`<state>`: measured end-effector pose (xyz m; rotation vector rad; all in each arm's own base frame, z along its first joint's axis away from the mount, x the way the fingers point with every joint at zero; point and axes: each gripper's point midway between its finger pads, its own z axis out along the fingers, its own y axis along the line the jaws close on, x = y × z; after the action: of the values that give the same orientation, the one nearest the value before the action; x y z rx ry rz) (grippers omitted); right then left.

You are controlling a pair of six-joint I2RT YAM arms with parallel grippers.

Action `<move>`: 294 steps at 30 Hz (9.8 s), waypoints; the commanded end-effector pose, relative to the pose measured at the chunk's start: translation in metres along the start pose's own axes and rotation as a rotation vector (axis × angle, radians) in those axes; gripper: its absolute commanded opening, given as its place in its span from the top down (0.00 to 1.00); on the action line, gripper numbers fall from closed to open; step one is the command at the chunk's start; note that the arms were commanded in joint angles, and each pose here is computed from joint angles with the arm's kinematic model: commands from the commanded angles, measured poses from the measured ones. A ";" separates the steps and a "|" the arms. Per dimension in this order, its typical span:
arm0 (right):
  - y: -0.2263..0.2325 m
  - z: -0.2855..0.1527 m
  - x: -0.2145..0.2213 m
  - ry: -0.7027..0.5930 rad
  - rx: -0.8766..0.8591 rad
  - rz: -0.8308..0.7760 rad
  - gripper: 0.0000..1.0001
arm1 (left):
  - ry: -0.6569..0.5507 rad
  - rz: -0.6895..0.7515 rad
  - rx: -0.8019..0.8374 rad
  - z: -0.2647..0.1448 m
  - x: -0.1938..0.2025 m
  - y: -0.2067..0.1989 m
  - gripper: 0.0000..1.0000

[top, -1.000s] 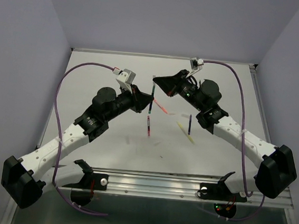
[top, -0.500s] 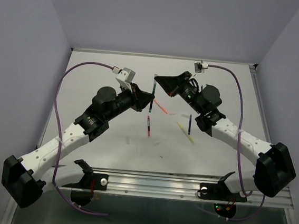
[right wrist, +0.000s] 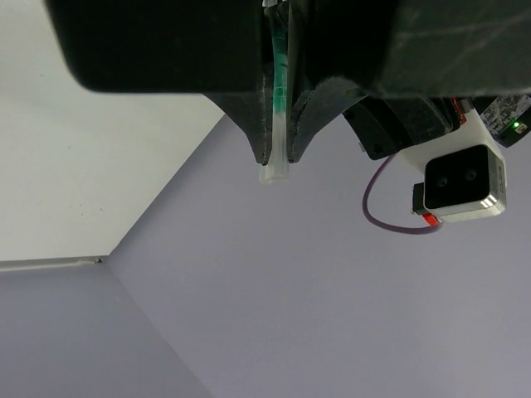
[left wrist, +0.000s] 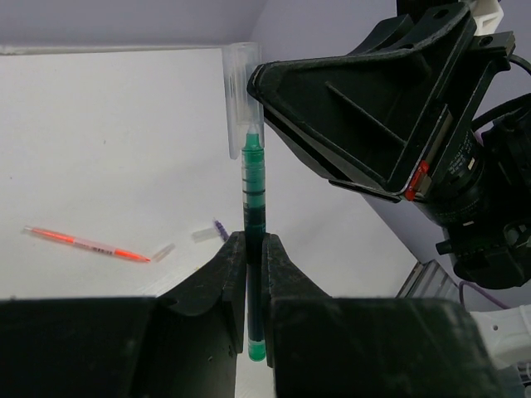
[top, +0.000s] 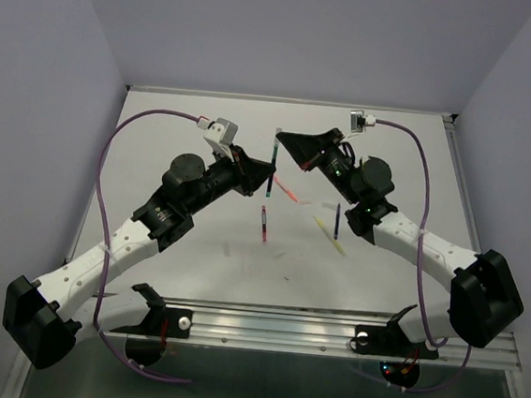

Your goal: Insert the pens into the pen caps

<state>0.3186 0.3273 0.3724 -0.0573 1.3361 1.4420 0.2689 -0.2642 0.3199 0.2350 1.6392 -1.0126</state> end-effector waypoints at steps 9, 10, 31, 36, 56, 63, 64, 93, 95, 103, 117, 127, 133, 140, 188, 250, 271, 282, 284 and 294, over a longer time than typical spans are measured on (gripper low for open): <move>-0.018 -0.005 0.017 0.140 0.126 -0.062 0.99 | -0.280 0.025 0.013 -0.006 -0.091 -0.026 1.00; -0.017 -0.004 0.019 0.150 0.122 -0.057 0.99 | -0.276 0.025 0.007 -0.004 -0.090 -0.025 1.00; -0.024 -0.006 0.042 0.251 0.121 -0.036 0.99 | -0.303 0.078 -0.028 -0.002 -0.105 -0.023 1.00; -0.026 -0.015 0.067 0.375 0.080 -0.046 0.99 | -0.371 0.104 -0.096 -0.003 -0.126 -0.015 1.00; -0.034 -0.044 0.133 0.529 0.093 -0.074 0.99 | -0.464 0.108 -0.036 -0.007 -0.167 -0.039 1.00; -0.037 -0.037 0.097 0.375 0.194 -0.111 0.99 | -0.437 0.110 -0.014 -0.009 -0.156 -0.040 1.00; -0.038 -0.035 0.091 0.351 0.208 -0.116 0.99 | -0.430 0.111 -0.010 -0.009 -0.154 -0.040 1.00; -0.027 -0.025 -0.067 -0.089 0.549 -0.332 0.00 | -0.102 0.035 -0.402 0.008 -0.058 0.070 1.00; -0.040 -0.038 -0.076 -0.108 0.637 -0.356 0.00 | -0.067 0.009 -0.427 0.011 -0.052 0.087 1.00; -0.117 -0.086 -0.061 0.033 0.922 -0.396 0.00 | 0.107 0.064 -0.843 -0.016 -0.043 0.214 1.00; -0.201 -0.124 -0.045 0.217 1.085 -0.398 0.00 | 0.442 0.076 -1.097 -0.038 0.017 0.351 1.00; -0.216 -0.125 -0.040 0.255 1.110 -0.419 0.00 | 0.585 0.058 -1.072 -0.051 0.052 0.406 1.00; -0.219 -0.129 -0.043 0.250 1.129 -0.425 0.00 | 0.620 0.029 -1.095 -0.057 0.070 0.418 0.83; -0.214 -0.130 -0.047 0.235 1.124 -0.427 0.00 | 0.625 -0.001 -1.112 -0.063 0.077 0.420 0.64; -0.184 -0.178 -0.078 0.395 1.236 -0.412 0.00 | 0.969 1.297 0.808 0.028 0.127 0.147 0.02; -0.246 -0.237 -0.023 0.518 1.422 -0.294 0.00 | 1.366 1.301 1.068 -0.035 0.281 0.175 0.98; -0.198 -0.230 -0.059 0.361 1.327 -0.339 0.00 | 0.916 1.197 0.775 0.044 0.128 0.117 1.00; -0.159 -0.223 -0.068 0.350 1.162 -0.395 0.00 | 0.183 0.723 0.109 0.107 -0.048 0.058 1.00; -0.154 -0.220 -0.064 0.370 1.120 -0.391 0.00 | 0.071 0.548 0.046 0.094 -0.054 0.056 1.00; -0.152 -0.190 0.010 0.626 0.838 -0.294 0.00 | 0.061 0.055 -0.281 0.025 -0.017 0.088 1.00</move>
<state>0.3084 0.1187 0.2079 0.0105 2.2349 0.3682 0.3576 -0.2450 0.3144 0.4451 1.6907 -0.6801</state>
